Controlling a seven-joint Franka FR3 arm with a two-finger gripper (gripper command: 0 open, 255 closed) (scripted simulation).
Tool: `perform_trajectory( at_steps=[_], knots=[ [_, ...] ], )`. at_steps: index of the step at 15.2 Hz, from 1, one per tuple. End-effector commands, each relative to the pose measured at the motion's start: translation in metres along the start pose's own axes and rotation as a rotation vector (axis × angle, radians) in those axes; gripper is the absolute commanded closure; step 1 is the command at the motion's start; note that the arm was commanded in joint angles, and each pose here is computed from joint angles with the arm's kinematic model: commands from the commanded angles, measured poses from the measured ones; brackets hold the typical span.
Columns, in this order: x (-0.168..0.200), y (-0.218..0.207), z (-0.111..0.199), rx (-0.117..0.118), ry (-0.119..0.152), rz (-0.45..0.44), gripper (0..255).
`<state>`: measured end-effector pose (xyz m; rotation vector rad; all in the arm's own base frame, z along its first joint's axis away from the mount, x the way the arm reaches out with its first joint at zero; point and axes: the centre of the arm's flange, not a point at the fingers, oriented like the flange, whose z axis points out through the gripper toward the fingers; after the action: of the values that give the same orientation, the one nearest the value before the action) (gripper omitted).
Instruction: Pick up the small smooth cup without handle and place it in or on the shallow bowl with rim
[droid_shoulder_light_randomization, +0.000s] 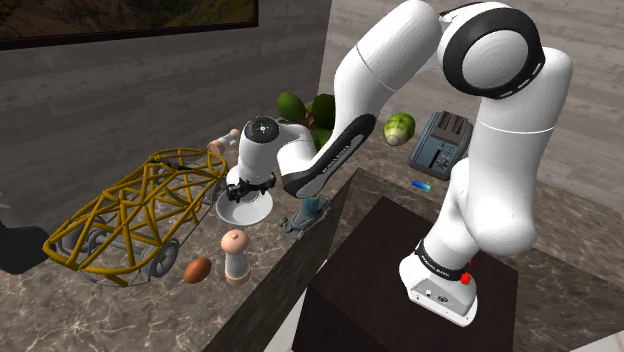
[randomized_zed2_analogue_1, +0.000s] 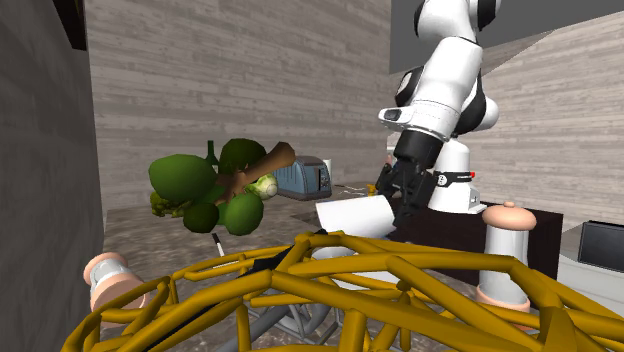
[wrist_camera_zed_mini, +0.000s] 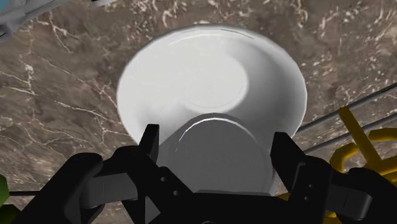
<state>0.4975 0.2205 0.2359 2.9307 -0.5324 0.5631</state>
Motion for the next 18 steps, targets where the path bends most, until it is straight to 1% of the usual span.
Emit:
perform_trajectory(
  at_steps=[1, 10, 18],
  knots=[
    [-0.008, -0.009, 0.004, 0.0, 0.001, 0.002, 255],
    [-0.026, -0.011, 0.05, 0.0, 0.001, 0.002, 255],
    [-0.026, -0.011, 0.05, 0.0, 0.001, 0.002, 255]
  ],
)
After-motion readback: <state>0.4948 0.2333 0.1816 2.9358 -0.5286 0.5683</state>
